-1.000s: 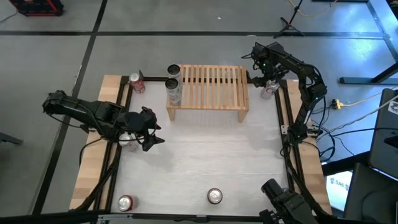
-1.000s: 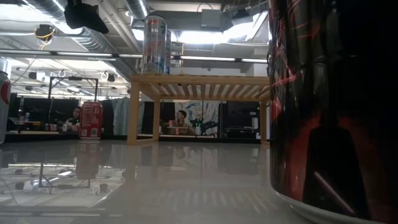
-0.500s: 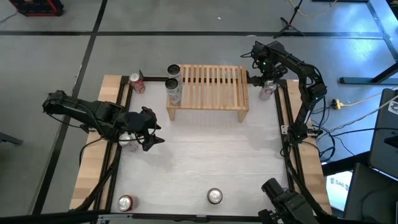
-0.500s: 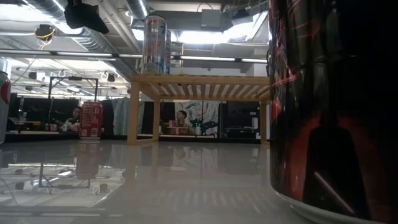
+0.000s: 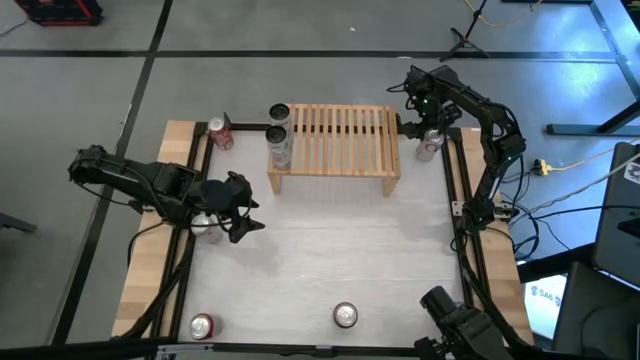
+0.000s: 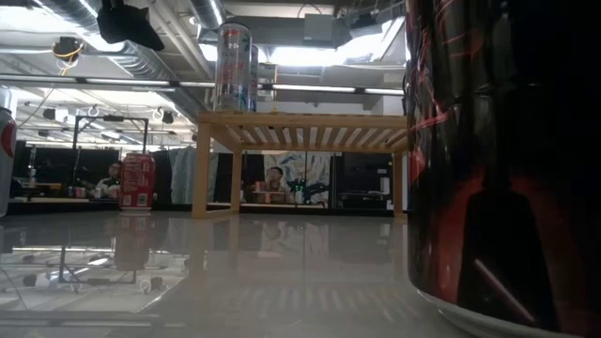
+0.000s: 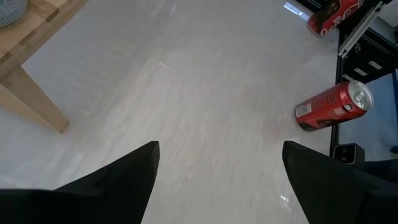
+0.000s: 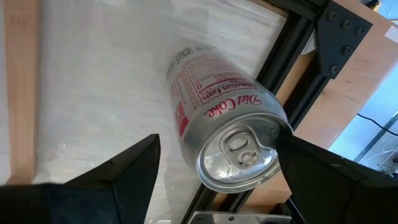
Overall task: Place canned beverage on shelf
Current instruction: Put the silver soda can on the shelf
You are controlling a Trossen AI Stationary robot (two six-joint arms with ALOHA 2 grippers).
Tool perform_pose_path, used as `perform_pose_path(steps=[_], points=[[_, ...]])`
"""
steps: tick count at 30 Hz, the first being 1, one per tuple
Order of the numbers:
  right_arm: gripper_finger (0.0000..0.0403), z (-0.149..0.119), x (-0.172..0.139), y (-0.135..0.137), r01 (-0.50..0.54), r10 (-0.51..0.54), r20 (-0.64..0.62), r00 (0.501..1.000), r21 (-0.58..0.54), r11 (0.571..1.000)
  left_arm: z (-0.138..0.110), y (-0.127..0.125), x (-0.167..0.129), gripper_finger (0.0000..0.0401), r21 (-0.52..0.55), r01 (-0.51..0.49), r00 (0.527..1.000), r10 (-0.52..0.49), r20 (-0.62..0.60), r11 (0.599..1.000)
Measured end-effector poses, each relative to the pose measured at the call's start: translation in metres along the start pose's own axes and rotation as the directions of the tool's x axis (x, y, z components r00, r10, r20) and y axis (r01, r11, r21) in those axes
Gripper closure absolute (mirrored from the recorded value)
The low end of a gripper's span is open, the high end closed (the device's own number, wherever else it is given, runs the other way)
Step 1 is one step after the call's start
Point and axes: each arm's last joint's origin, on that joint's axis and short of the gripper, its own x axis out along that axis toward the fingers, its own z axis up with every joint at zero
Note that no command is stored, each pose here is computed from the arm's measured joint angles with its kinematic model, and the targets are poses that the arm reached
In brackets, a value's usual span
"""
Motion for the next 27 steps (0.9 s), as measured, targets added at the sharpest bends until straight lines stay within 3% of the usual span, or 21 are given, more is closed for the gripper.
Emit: perform_pose_path(steps=[19,27], points=[[0.0095,-0.0051,-0.0081,0.0051,-0.092,0.093,0.029,0.995,-0.047,0.995,0.0003,0.0000,0.0000,0.0071,0.038,-0.005,1.000,0.005,0.007,0.999],[0.0095,-0.0050,-0.0081,0.0048,-0.075,0.077,0.033,0.996,-0.047,0.996,0.0006,-0.0001,0.0000,0.0071,0.050,-0.005,1.000,0.004,0.010,0.999]])
